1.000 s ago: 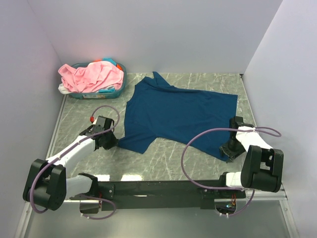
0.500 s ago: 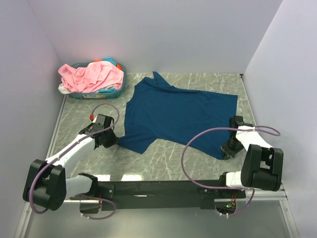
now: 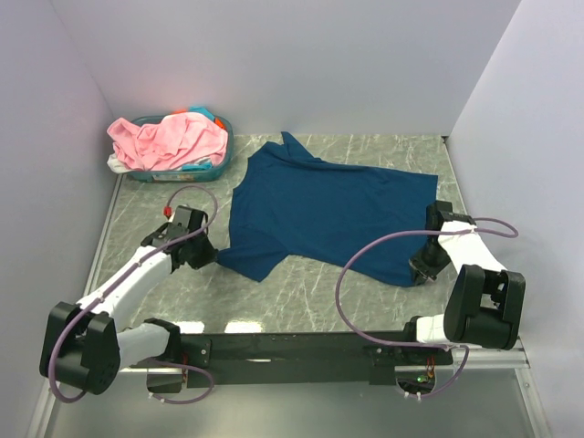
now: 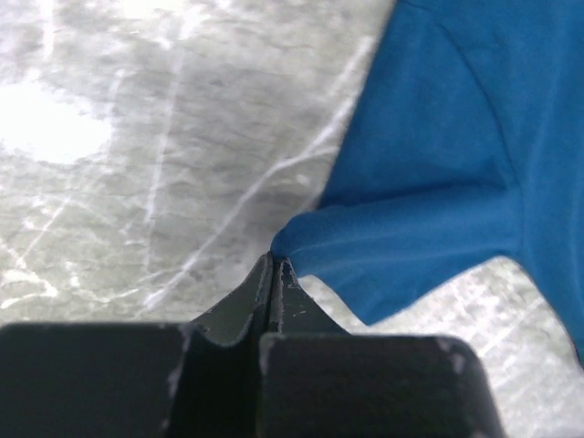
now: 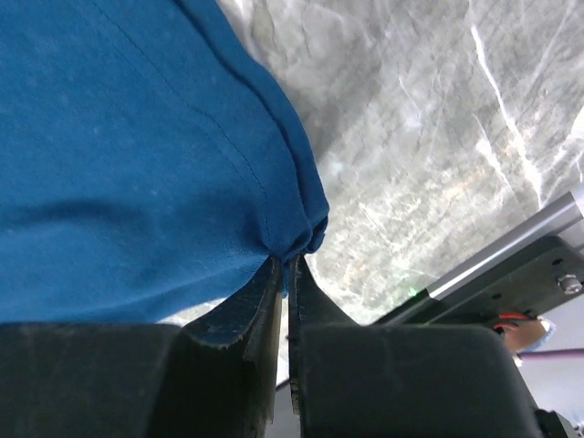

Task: Fold and stack the t-shirts
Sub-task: Fold the tshirt

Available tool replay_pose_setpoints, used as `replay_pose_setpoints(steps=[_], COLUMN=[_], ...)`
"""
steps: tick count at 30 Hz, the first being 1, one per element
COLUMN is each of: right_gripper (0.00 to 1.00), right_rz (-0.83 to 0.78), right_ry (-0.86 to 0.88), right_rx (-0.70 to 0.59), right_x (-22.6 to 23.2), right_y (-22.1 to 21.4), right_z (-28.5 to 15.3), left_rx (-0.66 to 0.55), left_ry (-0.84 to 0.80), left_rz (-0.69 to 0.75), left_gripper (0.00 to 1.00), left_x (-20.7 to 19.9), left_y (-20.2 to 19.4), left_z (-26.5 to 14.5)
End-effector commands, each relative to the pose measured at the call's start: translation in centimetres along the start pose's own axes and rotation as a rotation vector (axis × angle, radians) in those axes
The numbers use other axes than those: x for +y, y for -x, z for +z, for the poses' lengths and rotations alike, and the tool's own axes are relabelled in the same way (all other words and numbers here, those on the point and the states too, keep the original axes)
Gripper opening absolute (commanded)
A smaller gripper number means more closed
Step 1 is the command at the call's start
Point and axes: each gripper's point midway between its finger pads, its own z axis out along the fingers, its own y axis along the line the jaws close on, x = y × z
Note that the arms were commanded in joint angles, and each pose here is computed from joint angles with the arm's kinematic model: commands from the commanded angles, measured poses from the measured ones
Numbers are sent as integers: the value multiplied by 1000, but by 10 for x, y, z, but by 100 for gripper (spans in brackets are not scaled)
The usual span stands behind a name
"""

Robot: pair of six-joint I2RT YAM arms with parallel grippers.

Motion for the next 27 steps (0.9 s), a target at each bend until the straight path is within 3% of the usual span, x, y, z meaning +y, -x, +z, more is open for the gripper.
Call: replay_pose_setpoints(steps=[1, 10, 27], right_gripper=[7, 0, 0], right_rz=[-33, -82, -153], right_ry=[4, 58, 164], right_rx=[13, 18, -10], right_x=[0, 21, 87], right_y=[-1, 15, 81], right_z=[-12, -20, -35], left_rx=[-19, -45, -100], left_ry=[-100, -245, -428], left_rz=[46, 146, 276], left_gripper=[0, 0, 0], left_x=[-27, -95, -230], left_y=[16, 59, 153], left_z=[-15, -19, 11])
